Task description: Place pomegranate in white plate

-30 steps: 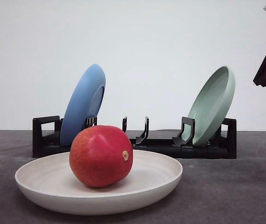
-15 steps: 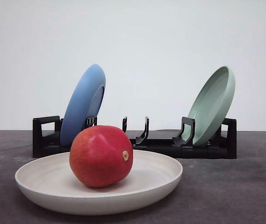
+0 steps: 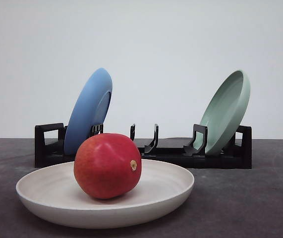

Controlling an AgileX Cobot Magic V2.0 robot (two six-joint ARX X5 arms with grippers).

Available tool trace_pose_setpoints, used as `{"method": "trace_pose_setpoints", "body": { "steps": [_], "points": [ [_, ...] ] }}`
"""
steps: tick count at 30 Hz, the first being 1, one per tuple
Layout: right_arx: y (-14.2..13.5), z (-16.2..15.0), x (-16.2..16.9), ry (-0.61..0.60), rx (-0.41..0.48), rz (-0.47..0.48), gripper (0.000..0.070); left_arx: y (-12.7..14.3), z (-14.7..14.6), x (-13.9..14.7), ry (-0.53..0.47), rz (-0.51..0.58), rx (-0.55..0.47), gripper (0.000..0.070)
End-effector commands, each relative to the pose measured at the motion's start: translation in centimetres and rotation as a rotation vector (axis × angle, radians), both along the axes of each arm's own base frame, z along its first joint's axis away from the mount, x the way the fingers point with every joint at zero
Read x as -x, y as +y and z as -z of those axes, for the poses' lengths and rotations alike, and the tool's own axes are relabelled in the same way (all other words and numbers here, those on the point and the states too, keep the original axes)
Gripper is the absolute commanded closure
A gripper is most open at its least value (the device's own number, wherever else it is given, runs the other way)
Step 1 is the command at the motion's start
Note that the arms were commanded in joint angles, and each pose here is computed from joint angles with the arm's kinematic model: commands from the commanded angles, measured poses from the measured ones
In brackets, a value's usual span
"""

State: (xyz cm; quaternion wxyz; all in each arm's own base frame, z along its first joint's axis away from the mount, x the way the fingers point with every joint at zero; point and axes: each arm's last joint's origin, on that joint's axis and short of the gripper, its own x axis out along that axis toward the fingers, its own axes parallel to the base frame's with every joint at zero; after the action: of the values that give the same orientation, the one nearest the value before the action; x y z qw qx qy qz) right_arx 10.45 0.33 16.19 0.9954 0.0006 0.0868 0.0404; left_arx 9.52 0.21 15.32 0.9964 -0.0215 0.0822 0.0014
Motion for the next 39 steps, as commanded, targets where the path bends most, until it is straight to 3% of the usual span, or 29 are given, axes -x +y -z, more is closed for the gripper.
{"method": "trace_pose_setpoints", "body": {
  "steps": [1,9,39],
  "points": [
    [-0.07,0.26,0.17,-0.033,-0.004,0.009,0.0638,0.00,0.32,-0.05,0.007,0.001,-0.001,0.0647],
    [-0.27,0.48,0.77,-0.080,-0.012,0.054,0.0638,0.00,0.32,-0.05,0.007,0.001,-0.001,0.0648],
    [-0.27,0.48,0.77,-0.079,-0.015,0.054,0.0638,0.00,0.32,-0.05,0.007,0.000,-0.001,0.0648]
  ]
}}
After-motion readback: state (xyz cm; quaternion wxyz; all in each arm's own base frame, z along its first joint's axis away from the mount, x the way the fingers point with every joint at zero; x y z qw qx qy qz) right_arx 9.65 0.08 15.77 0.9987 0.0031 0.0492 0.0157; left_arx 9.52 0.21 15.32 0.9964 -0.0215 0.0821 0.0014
